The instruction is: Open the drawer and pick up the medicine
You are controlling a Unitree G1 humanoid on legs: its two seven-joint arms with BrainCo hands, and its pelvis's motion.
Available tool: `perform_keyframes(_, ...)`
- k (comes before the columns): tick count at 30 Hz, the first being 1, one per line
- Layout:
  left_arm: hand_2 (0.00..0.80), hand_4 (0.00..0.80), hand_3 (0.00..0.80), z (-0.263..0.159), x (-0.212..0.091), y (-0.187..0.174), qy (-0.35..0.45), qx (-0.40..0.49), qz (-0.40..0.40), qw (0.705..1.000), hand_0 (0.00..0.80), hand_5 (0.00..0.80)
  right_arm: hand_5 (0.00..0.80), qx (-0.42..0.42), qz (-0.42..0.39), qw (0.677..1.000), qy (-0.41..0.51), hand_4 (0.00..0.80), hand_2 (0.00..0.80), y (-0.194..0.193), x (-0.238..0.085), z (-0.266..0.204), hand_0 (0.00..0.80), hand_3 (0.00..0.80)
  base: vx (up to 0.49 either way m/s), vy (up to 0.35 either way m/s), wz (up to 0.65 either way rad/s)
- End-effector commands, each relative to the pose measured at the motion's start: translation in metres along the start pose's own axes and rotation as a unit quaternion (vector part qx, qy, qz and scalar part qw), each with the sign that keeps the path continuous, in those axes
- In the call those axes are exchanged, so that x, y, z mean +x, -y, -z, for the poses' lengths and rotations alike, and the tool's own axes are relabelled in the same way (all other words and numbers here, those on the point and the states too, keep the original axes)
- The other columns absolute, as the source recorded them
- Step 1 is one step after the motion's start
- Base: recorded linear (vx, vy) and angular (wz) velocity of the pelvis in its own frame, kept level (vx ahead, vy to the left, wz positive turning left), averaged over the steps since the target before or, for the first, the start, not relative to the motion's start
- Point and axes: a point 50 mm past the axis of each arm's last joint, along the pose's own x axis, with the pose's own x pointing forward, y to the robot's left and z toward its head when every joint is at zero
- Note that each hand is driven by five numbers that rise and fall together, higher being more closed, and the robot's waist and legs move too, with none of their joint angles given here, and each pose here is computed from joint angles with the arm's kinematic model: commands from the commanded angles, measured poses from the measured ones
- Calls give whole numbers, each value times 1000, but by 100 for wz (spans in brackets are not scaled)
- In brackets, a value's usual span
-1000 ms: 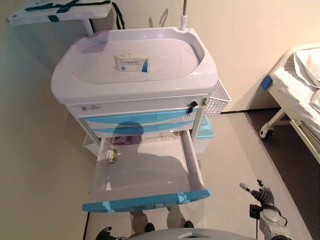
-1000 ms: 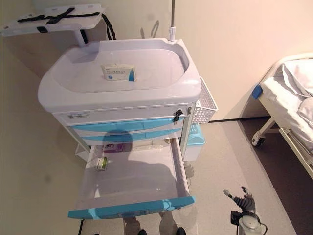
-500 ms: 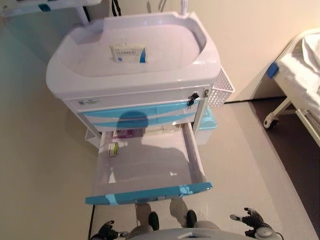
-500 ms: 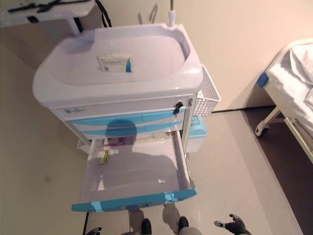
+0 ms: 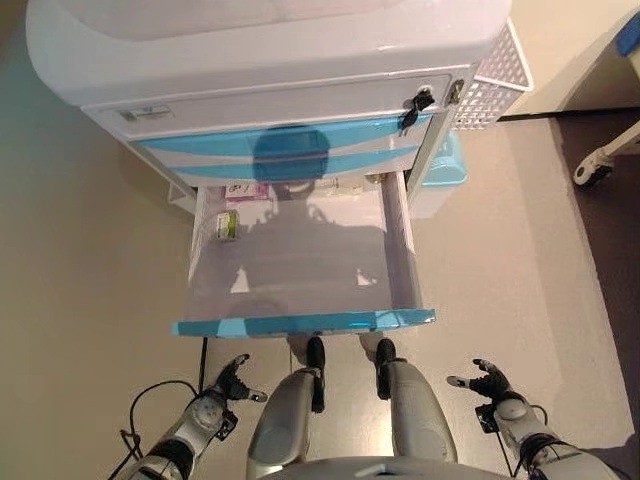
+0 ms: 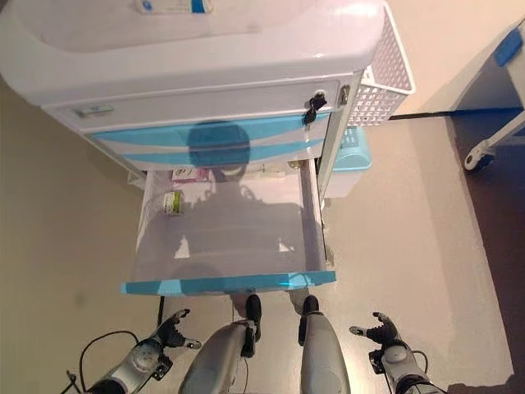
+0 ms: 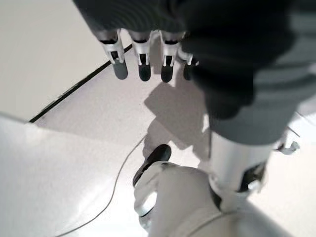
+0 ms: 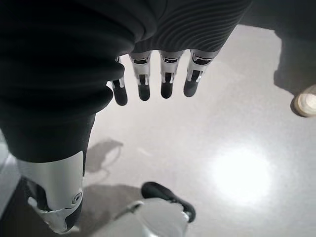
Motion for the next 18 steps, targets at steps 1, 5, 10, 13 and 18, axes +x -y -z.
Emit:
perform_keyframes(1,0,0,0,-4,-3,-11,31,35,-23,999,0,0,0,-32,17,999,21,0,0,12,-1,0,0,0,-24,32,3)
perform_keyframes(5,0,0,0,-21,0,-28,63,58,-46,995,0,0,0,-41,15,999,32,0,0,12,0,-6,0,0,-7,13,2)
perform_keyframes(10,0,0,0,-47,1,-49,114,119,-66,984,0,0,0,-59,15,997,45,0,0,16,1,-12,0,0,-8,7,-4)
perform_keyframes(13,0,0,0,-63,0,-66,143,153,-84,974,0,0,0,-69,13,996,47,0,0,18,2,-13,0,0,-7,18,-8)
perform_keyframes(18,0,0,0,-87,-5,-95,180,186,-118,959,0,0,0,-98,-2,994,43,0,0,19,0,-8,0,0,-6,7,-5)
